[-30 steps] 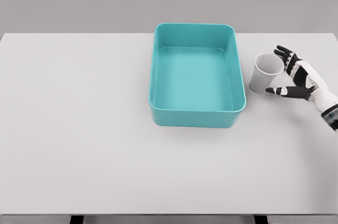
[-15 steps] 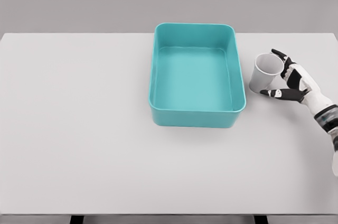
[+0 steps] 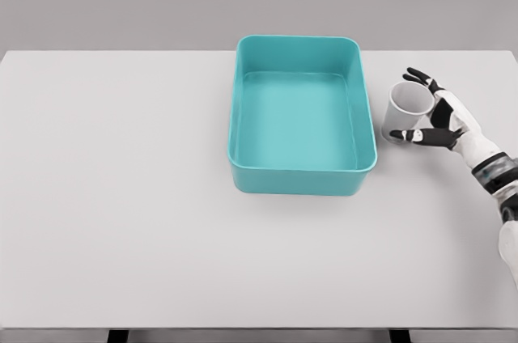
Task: Put the paper cup into the basket with your right arm
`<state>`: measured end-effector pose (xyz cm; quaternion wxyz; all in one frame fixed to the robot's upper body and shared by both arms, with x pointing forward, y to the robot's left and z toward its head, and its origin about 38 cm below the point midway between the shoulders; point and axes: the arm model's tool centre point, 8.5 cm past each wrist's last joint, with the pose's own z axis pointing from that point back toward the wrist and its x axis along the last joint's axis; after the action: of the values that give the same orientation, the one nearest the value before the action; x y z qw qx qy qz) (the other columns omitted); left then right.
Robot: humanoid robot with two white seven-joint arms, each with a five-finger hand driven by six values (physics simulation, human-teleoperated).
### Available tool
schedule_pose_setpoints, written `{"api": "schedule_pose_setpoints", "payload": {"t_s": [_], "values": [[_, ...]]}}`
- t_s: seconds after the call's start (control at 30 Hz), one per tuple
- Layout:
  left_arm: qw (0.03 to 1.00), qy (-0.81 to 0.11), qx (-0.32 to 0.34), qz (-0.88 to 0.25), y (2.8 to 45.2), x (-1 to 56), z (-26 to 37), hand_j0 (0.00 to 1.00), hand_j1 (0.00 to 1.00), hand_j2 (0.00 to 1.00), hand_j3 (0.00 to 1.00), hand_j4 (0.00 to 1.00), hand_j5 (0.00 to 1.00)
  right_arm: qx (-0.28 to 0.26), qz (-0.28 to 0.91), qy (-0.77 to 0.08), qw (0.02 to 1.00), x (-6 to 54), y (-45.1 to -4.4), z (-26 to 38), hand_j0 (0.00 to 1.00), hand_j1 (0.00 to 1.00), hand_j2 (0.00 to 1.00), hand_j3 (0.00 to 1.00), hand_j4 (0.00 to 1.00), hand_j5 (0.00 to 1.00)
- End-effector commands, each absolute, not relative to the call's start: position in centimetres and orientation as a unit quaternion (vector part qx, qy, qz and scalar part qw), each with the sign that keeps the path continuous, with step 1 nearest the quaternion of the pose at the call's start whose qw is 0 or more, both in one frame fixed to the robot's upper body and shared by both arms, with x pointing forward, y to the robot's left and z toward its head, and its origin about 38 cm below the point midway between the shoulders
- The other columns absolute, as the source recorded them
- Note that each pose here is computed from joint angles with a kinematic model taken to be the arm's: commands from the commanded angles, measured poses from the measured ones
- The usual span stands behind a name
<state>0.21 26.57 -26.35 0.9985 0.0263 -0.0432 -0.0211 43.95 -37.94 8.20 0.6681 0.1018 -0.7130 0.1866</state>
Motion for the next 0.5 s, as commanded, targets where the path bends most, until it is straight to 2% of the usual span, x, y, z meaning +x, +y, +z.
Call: {"api": "schedule_pose_setpoints", "payload": {"t_s": [0.0,0.27,0.33,0.47], "values": [[0.999,-0.043,0.026,-0.021,26.57,0.21,-26.35,1.0,1.0,1.0,1.0,1.0,1.0,0.105,0.186,-0.713,0.668,43.98,-37.68,8.11,1.0,1.0,1.0,1.0,1.0,1.0],[0.999,-0.043,0.026,-0.021,26.56,0.21,-26.35,1.0,1.0,1.0,1.0,1.0,1.0,0.104,0.187,-0.712,0.669,43.94,-37.66,8.06,0.99,0.99,0.99,0.99,0.99,0.99],[0.999,-0.043,0.026,-0.021,26.56,0.21,-26.35,1.0,1.0,1.0,1.0,1.0,1.0,0.104,0.188,-0.712,0.669,43.94,-37.66,8.07,0.91,0.91,0.91,0.91,0.91,0.91],[0.998,-0.043,0.027,-0.021,26.58,0.22,-26.34,1.0,1.0,1.0,1.0,1.0,1.0,0.103,0.19,-0.713,0.667,43.88,-37.63,8.18,0.66,0.66,0.66,0.66,0.66,0.66]]}}
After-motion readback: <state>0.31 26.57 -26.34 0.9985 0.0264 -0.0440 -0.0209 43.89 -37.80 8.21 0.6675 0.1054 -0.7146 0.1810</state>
